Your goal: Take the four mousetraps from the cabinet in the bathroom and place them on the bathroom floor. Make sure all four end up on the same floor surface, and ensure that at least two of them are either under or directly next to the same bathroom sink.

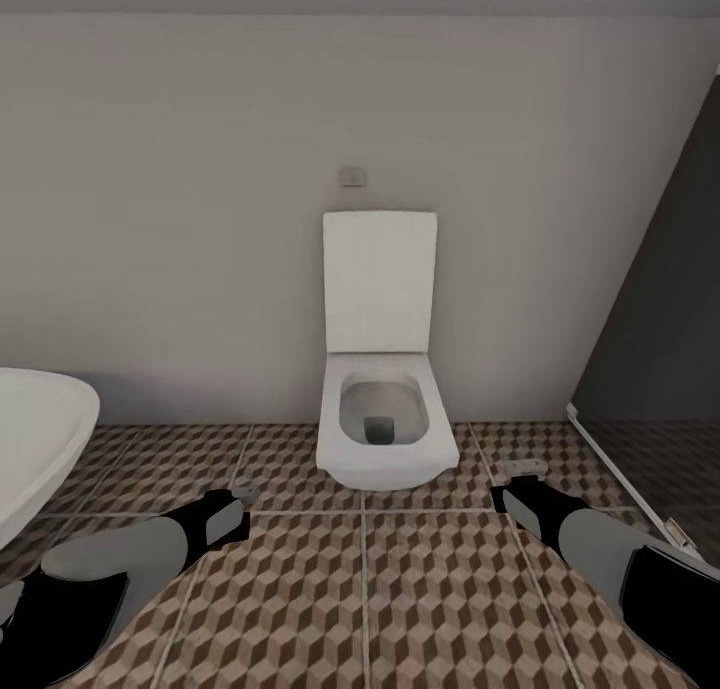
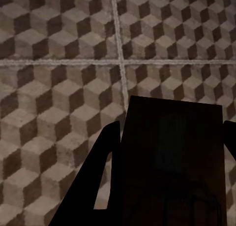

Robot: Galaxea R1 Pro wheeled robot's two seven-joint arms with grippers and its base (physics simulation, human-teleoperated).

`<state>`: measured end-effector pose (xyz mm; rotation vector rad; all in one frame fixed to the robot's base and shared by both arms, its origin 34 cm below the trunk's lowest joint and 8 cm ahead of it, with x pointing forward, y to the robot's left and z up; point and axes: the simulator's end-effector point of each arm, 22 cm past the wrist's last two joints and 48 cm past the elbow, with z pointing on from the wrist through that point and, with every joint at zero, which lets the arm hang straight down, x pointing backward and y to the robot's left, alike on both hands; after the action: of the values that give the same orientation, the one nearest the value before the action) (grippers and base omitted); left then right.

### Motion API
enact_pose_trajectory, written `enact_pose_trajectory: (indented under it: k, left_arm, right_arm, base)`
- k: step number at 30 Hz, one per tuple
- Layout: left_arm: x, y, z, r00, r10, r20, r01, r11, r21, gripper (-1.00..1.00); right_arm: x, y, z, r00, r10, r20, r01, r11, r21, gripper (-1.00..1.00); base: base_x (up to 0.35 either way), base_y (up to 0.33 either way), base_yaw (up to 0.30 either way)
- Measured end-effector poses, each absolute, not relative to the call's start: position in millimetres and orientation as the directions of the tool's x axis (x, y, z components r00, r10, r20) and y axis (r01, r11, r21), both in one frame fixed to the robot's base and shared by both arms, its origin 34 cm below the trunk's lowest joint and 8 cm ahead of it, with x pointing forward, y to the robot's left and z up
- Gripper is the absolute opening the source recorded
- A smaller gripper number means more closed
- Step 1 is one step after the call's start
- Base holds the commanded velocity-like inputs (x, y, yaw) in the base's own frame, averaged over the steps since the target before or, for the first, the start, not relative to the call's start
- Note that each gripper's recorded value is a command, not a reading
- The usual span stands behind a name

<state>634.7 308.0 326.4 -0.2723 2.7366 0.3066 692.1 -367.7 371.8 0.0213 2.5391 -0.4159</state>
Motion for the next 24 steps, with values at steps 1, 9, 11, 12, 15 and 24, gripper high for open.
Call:
enact_pose_trajectory:
  k: [1, 9, 11, 12, 15, 24]
  left_arm:
    - [634.8, 308.1, 326.4, -0.912, -0.147, -0.383, -0.229, 0.958, 0.176, -1.0]
    - [635.7, 307.0, 326.8, -0.91, -0.149, -0.387, -0.23, 0.958, 0.172, -1.0]
    - [635.8, 307.3, 327.0, -0.91, -0.149, -0.388, -0.23, 0.958, 0.172, -1.0]
    - [635.9, 307.4, 327.1, -0.909, -0.149, -0.388, -0.231, 0.958, 0.171, -1.0]
    - [636.5, 309.1, 327.4, -0.908, -0.151, -0.391, -0.233, 0.958, 0.17, -1.0]
    - [637.0, 308.4, 327.1, -0.907, -0.151, -0.392, -0.233, 0.958, 0.17, -1.0]
  right_arm:
    - [692.0, -367.7, 371.7, -0.843, -0.072, -0.534, 0.102, 0.952, -0.289, -1.0]
    - [692.2, -366.6, 371.8, -0.842, -0.072, -0.535, 0.102, 0.952, -0.288, -1.0]
    - [692.1, -366.7, 372.0, -0.842, -0.072, -0.535, 0.102, 0.952, -0.288, -1.0]
    - [692.2, -366.7, 372.0, -0.842, -0.072, -0.535, 0.102, 0.952, -0.288, -1.0]
    - [691.9, -366.5, 371.8, -0.842, -0.072, -0.535, 0.102, 0.952, -0.288, -1.0]
    - [691.7, -366.5, 371.1, -0.842, -0.072, -0.534, 0.101, 0.952, -0.288, -1.0]
  base:
    - [0.0, 0.0, 0.0]
    - [0.065, -0.004, 0.0]
    - [0.268, -0.046, 0.0]
    - [0.295, -0.034, 0.0]
    - [0.284, -0.015, 0.0]
    - [0.055, -0.002, 0.0]
